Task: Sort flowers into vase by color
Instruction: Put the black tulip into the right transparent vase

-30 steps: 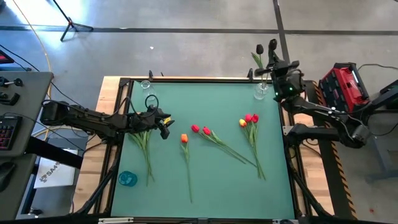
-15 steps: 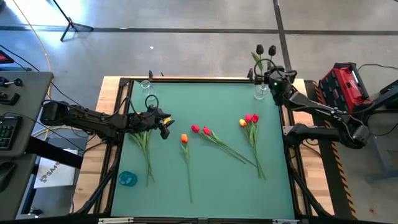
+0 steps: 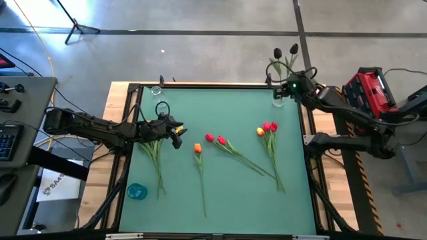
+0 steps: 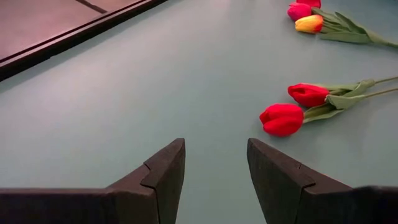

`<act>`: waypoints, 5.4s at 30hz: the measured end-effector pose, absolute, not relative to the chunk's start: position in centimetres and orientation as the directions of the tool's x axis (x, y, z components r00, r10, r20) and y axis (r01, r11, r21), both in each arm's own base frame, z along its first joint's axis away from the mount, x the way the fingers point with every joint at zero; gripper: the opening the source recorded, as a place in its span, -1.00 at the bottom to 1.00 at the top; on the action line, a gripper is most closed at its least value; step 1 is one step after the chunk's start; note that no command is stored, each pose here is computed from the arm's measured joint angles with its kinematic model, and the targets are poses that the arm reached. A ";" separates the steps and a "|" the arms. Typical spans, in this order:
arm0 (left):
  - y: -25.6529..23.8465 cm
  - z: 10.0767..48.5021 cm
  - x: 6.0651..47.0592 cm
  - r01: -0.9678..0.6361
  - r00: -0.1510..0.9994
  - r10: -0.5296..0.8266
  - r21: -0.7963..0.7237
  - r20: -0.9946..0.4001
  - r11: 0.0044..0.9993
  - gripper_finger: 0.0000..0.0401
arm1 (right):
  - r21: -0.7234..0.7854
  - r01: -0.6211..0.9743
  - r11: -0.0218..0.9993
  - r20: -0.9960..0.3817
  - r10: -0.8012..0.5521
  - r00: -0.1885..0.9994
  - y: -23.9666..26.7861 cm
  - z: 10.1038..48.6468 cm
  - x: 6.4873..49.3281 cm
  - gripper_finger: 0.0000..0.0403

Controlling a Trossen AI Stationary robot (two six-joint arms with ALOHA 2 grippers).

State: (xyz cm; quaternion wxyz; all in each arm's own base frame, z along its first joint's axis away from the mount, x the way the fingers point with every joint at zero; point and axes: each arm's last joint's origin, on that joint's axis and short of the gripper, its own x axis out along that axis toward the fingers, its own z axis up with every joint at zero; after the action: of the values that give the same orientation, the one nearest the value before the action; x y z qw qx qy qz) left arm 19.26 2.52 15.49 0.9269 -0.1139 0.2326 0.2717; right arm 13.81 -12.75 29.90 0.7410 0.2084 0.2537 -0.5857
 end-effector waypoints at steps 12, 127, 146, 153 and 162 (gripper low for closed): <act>1.0 15.3 19.3 -0.491 0.768 0.385 -0.084 -0.512 0.867 -0.19 | 0.061 0.873 0.484 -0.761 -0.543 0.355 -5.4 24.5 16.7 -0.21; 2.0 22.5 27.4 -0.176 0.969 0.203 -0.182 0.142 0.967 -1.00 | 0.176 0.186 0.967 -0.033 -0.184 0.982 3.5 16.2 32.3 0.16; 1.9 22.4 28.8 -0.092 0.973 0.123 -0.162 0.195 0.983 -1.00 | 0.186 0.256 0.949 -0.123 -0.236 0.964 1.2 18.0 35.2 -0.50; 1.9 22.4 28.8 -0.093 0.973 0.124 -0.162 0.195 0.982 -1.00 | 0.195 0.215 0.957 -0.126 -0.192 0.973 0.4 18.0 35.3 -0.82; 1.9 22.1 28.9 -0.093 0.981 0.114 -0.136 0.160 0.986 -0.91 | 0.178 0.206 0.962 -0.124 -0.186 0.975 0.3 18.1 35.3 -0.99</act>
State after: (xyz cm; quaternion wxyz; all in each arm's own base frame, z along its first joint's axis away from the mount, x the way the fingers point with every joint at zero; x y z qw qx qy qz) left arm 28.85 1.86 22.06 0.9931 -0.0638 -0.0837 0.0520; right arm 35.26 0.30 18.07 0.9891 0.0953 0.0530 -0.0990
